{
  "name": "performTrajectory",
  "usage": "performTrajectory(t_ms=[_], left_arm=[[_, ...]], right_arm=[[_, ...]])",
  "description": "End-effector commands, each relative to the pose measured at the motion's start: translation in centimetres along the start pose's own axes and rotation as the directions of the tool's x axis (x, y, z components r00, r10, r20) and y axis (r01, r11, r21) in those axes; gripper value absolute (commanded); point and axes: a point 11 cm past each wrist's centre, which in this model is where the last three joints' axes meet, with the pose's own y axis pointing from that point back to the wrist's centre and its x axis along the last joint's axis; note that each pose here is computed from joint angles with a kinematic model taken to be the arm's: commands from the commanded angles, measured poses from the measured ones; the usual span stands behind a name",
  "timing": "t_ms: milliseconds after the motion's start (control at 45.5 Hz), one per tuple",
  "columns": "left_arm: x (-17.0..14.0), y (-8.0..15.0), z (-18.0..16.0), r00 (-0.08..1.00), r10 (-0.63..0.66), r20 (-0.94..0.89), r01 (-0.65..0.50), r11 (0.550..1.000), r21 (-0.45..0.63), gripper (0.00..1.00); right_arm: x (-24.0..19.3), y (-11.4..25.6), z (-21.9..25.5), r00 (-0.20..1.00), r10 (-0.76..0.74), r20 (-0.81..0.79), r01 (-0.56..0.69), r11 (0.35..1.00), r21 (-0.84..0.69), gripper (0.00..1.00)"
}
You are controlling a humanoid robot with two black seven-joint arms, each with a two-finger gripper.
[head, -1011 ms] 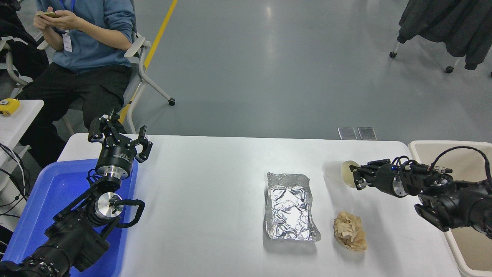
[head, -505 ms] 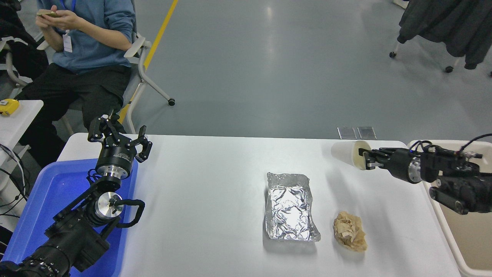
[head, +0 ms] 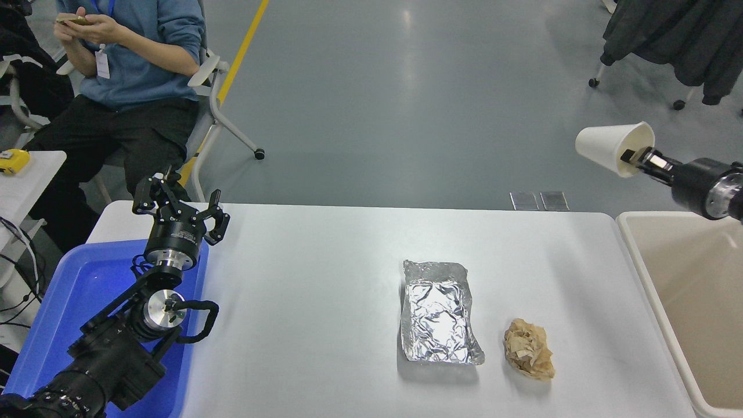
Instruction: Dispose of the paper cup in the dustbin
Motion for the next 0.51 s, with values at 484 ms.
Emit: performTrajectory(t_ms=[484], left_arm=[[0.0,0.0,0.0,1.000,-0.001,-0.001,0.001,1.000,0.000,1.00]], right_arm=[[6.8,5.5,10.7,0.235,0.629,0.741,-0.114,0.775,-0.621,0.00]])
